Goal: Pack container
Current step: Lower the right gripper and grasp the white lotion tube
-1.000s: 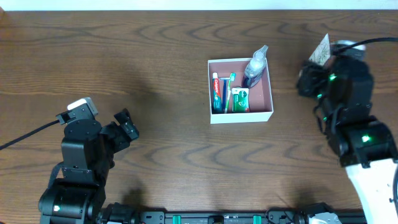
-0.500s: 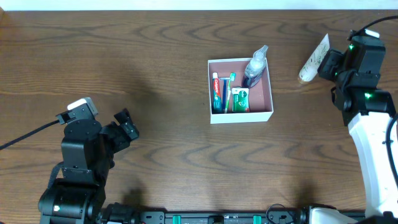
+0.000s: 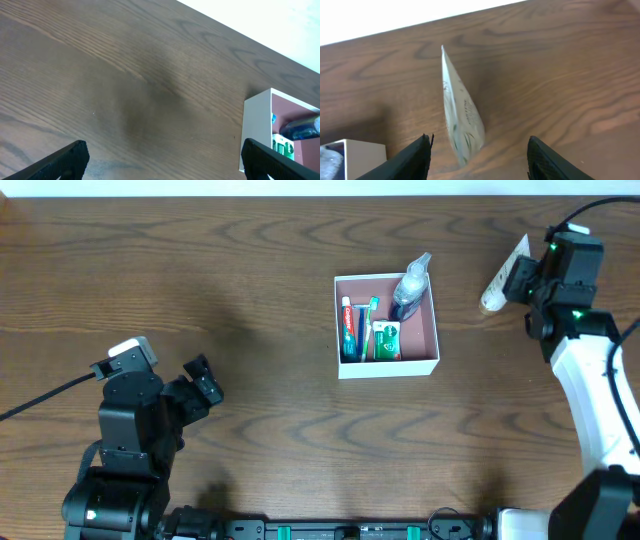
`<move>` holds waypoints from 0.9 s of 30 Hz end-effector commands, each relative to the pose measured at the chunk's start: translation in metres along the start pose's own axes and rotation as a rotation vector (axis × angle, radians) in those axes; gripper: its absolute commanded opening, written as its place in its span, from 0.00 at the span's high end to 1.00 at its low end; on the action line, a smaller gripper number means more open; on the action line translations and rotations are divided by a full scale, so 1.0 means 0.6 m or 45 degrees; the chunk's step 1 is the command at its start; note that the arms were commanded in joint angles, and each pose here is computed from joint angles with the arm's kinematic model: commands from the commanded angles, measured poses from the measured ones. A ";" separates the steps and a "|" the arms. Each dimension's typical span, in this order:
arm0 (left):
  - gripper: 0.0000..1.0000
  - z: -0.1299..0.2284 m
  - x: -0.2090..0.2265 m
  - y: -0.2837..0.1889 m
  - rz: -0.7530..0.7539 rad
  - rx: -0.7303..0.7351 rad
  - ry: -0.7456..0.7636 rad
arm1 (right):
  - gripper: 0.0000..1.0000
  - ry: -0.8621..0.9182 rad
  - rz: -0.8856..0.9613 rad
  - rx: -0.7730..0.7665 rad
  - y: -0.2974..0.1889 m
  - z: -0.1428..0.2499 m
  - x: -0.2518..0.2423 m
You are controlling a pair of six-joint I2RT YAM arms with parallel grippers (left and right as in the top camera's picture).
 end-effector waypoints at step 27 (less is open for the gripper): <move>0.02 -0.002 0.001 0.000 -0.006 -0.008 -0.014 | 0.89 -0.062 -0.046 -0.033 0.054 -0.002 0.010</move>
Point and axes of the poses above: each gripper's point midway between its finger pads, its own y axis out along the fingers, its own x axis along the line the jaws close on, z = x × y, the point moved 7 cm from there along -y, back along the fingers, and after that the axes turned 13 degrees about -y, right-handed, at the moved point
